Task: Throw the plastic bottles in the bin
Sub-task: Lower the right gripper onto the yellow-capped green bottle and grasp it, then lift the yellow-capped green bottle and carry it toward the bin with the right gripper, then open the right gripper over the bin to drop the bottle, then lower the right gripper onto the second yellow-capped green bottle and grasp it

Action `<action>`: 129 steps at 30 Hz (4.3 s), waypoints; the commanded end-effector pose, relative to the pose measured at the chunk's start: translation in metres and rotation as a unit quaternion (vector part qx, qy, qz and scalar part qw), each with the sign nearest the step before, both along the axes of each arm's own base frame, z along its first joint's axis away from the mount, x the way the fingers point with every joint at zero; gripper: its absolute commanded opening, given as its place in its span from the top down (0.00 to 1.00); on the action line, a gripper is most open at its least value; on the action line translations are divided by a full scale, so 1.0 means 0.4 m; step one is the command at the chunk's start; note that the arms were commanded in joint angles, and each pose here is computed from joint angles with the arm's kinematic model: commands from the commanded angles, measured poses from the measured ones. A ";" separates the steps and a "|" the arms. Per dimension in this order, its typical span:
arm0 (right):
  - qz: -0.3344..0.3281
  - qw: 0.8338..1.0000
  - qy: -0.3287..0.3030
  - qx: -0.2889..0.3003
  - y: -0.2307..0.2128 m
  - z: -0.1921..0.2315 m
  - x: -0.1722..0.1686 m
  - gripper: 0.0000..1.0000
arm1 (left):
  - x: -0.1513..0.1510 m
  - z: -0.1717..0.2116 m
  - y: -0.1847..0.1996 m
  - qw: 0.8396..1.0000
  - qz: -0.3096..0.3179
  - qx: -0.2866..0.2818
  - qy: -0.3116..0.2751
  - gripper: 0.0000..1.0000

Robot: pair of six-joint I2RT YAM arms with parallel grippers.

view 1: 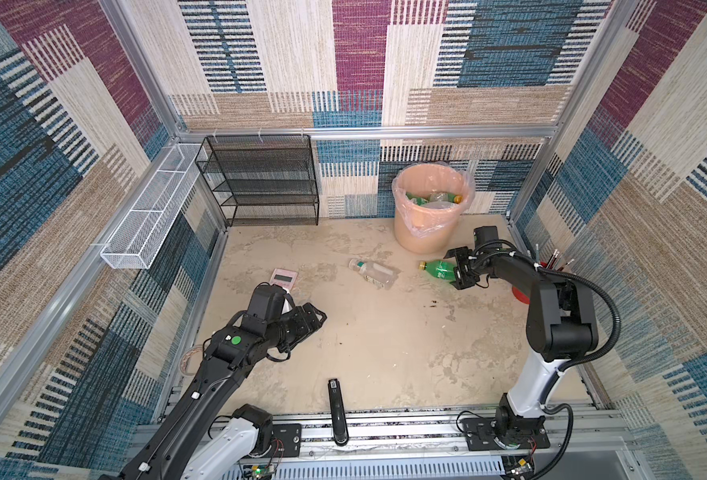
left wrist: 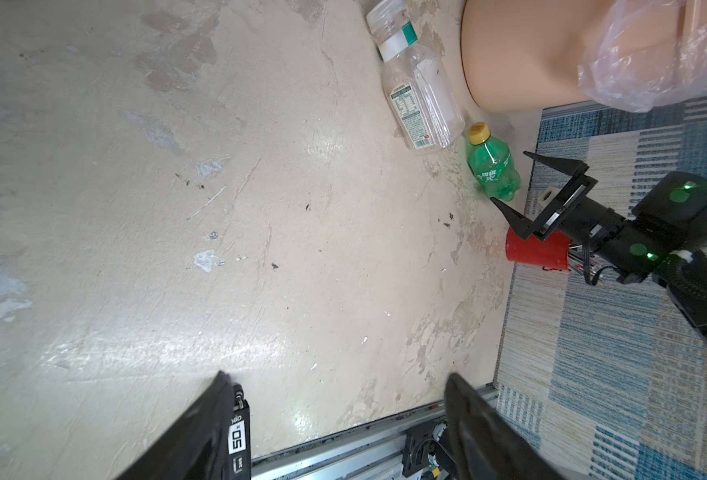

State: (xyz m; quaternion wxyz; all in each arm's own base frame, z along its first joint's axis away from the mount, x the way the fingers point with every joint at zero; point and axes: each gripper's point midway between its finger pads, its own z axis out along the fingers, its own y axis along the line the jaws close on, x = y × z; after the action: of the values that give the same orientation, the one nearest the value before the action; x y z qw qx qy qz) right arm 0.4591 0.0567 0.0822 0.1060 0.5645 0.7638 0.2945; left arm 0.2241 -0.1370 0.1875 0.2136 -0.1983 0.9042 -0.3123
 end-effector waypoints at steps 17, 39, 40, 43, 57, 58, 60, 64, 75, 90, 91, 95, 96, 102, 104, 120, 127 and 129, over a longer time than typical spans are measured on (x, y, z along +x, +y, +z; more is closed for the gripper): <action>0.015 0.999 -0.015 -0.036 -0.020 -0.047 0.010 0.50 | -0.016 -0.017 0.021 1.000 0.014 0.013 0.012 0.19; 0.203 0.887 -0.289 -0.299 0.039 0.170 -0.447 0.63 | 0.071 -0.042 -0.064 0.999 -0.031 -0.015 0.038 0.19; 0.196 0.877 -0.310 -0.311 0.031 0.188 -0.453 0.63 | 0.076 -0.041 -0.069 0.999 -0.034 -0.017 0.039 0.19; 0.178 0.844 -0.366 -0.349 0.008 0.249 -0.458 0.64 | 0.087 -0.042 -0.080 0.998 -0.041 -0.018 0.047 0.19; 0.103 0.644 -0.585 -0.482 0.071 0.883 -0.161 0.59 | 0.119 0.001 -0.082 0.999 -0.028 -0.020 0.031 0.19; 0.092 0.627 -0.601 -0.487 0.080 0.969 -0.126 0.54 | 0.119 0.003 -0.080 0.999 -0.023 -0.021 0.029 0.20; 0.076 0.600 -0.619 -0.501 0.091 1.106 -0.087 0.39 | 0.120 0.010 -0.076 0.999 -0.017 -0.022 0.023 0.20; 0.065 0.580 -0.622 -0.522 0.090 1.278 -0.056 0.16 | 0.114 0.017 -0.064 1.000 -0.007 -0.020 0.015 0.19; 0.118 0.639 -0.563 -0.511 0.069 1.219 -0.074 0.09 | 0.116 -0.018 -0.068 0.999 0.000 -0.027 0.027 0.19; 0.333 0.885 -0.250 -0.209 0.218 0.405 -0.259 0.22 | 0.118 -0.042 -0.076 0.999 -0.017 -0.016 0.042 0.19; 0.348 0.888 -0.235 -0.187 0.252 0.367 -0.287 0.22 | 0.119 -0.047 -0.079 0.999 -0.019 -0.017 0.045 0.19; 0.416 0.876 -0.189 -0.157 0.363 0.253 -0.367 0.21 | 0.121 -0.060 -0.092 0.998 -0.025 -0.027 0.057 0.19; 0.430 0.874 -0.171 -0.146 0.383 0.224 -0.387 0.20 | 0.123 -0.061 -0.095 0.998 -0.027 -0.029 0.058 0.19; 0.460 0.872 -0.112 -0.124 0.459 0.144 -0.429 0.15 | 0.114 -0.057 -0.091 0.998 -0.032 -0.023 0.055 0.20; 0.471 0.866 -0.103 -0.130 0.474 0.124 -0.423 0.14 | 0.107 -0.057 -0.087 0.998 -0.032 -0.022 0.055 0.20; 0.606 0.764 0.010 -0.221 0.481 -0.107 -0.572 0.21 | 0.060 -0.046 -0.049 0.999 -0.030 -0.008 0.043 0.19; 0.598 0.769 0.004 -0.225 0.471 -0.103 -0.576 0.41 | 0.058 -0.046 -0.045 0.999 -0.028 -0.009 0.040 0.19; 0.590 0.774 -0.007 -0.229 0.466 -0.085 -0.572 0.45 | 0.057 -0.048 -0.044 0.999 -0.027 -0.009 0.041 0.19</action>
State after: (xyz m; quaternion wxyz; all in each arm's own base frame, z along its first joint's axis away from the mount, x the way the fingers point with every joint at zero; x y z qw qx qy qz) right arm 0.2266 0.2468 0.0420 0.0237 -0.0468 0.9909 0.1242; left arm 0.2484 -0.1563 0.1703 0.1638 -0.1951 0.9119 -0.3218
